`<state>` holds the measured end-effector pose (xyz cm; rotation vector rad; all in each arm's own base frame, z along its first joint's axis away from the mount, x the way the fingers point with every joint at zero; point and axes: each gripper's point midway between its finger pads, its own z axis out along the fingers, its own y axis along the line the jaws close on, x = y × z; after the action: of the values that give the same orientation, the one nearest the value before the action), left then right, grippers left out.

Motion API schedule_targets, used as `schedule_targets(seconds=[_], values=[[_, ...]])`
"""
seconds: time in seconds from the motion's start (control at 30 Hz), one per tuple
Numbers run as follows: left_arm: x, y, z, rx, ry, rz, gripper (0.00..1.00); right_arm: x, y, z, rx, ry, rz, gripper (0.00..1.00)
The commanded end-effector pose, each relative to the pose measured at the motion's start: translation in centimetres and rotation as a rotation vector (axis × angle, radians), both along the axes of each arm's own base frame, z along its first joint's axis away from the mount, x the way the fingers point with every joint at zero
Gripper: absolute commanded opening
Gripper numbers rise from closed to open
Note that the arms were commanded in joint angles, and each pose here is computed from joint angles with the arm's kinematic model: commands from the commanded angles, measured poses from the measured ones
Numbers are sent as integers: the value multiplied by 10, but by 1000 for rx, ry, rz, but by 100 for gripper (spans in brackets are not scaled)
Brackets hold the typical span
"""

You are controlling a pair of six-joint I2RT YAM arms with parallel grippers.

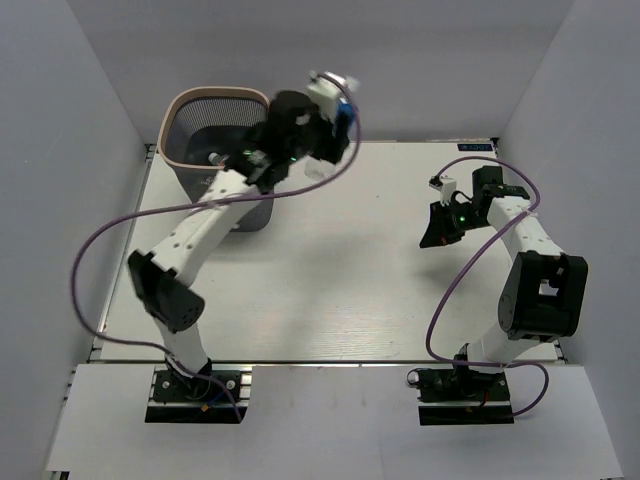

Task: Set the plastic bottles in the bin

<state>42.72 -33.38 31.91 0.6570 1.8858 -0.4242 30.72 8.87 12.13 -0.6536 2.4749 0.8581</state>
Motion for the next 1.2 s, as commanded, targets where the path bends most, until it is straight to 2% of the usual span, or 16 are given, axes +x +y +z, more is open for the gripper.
schedule_targets(seconds=[0.0, 0.17, 0.3, 0.4, 0.43, 0.5, 0.53, 0.6, 0.73, 0.77, 0.8, 0.83, 0.9, 1.0, 1.07, 1.17], values=[[2, 56, 124, -225, -219, 181, 19, 7, 4, 14, 15, -61, 9, 0], [20, 165, 146, -236, -292, 560, 19, 5, 4, 13, 5, -79, 22, 0], [25, 220, 154, -219, -338, 722, 22, 3, 4, 11, 2, -83, 28, 0], [42, 252, 126, -137, -292, 816, 27, 3, 7, 12, 14, -82, 33, 0], [46, 259, 122, -128, -286, 832, 35, 5, 7, 13, 15, -83, 31, 2], [56, 276, 105, -105, -255, 876, 73, 5, 7, 16, 12, -94, 44, 10], [57, 281, 105, -114, -253, 890, 100, 4, 8, 16, 14, -87, 47, 16], [62, 284, 104, -128, -245, 878, 100, -1, 9, 19, 12, -86, 76, 27], [56, 257, 130, -176, -297, 715, 100, -3, 8, 22, 8, -115, 91, 45], [47, 246, 144, -195, -330, 660, 100, -4, 7, 28, 4, -142, 85, 53], [42, 221, 138, -191, -312, 521, 100, 2, 6, 31, -6, -181, 78, 65], [36, 204, 140, -218, -313, 418, 100, 2, 7, 33, 0, -178, 59, 90], [8, 163, 121, -260, -255, 174, 100, 11, 1, 42, -32, -211, -20, 90], [-34, 127, 87, -301, -158, -38, 100, 22, -9, 57, -69, -262, -92, 90], [-53, 122, 49, -285, -76, -74, 100, 21, -14, 56, -99, -262, -119, 90], [-83, 127, 25, -271, -47, -94, 100, 23, -18, 69, -113, -340, -140, 90]])
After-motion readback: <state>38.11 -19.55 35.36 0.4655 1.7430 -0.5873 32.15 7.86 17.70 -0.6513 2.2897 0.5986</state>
